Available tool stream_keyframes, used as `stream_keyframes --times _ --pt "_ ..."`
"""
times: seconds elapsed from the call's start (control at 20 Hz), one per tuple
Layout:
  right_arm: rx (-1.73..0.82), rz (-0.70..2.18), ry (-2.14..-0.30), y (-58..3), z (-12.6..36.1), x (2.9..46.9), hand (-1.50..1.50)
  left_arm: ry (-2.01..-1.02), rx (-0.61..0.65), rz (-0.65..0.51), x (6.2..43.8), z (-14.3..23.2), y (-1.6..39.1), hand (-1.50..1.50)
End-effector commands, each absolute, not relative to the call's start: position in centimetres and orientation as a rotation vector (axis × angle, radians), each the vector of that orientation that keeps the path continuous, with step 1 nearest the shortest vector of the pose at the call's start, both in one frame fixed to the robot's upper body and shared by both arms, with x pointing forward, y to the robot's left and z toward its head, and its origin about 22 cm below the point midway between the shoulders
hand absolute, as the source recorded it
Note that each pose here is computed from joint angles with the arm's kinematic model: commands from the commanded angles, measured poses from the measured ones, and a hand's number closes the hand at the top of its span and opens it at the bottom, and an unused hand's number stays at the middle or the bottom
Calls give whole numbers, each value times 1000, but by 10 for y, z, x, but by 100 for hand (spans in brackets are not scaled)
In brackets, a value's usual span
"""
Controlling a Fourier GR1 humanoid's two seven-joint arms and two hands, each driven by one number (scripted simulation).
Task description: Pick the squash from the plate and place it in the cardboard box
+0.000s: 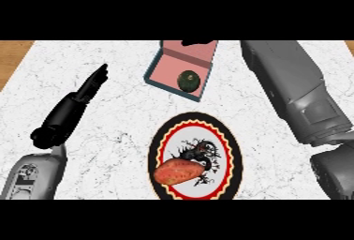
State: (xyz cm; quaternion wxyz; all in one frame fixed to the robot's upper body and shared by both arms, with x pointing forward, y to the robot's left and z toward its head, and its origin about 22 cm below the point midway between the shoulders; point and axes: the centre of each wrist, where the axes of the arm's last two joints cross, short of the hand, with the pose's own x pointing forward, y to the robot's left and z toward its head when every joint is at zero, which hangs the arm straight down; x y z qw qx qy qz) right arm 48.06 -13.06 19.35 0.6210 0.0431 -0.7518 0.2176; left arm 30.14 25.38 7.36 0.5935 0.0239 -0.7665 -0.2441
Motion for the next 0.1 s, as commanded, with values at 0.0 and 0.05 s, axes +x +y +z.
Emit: stream_keyframes --times 0.0,0.05 --pt "117 294 -1734 -165 184 484 -150 -1783 52 -601 297 72 253 0" --pt "71 290 -1736 -175 172 482 -150 -1775 56 -584 293 71 247 0"
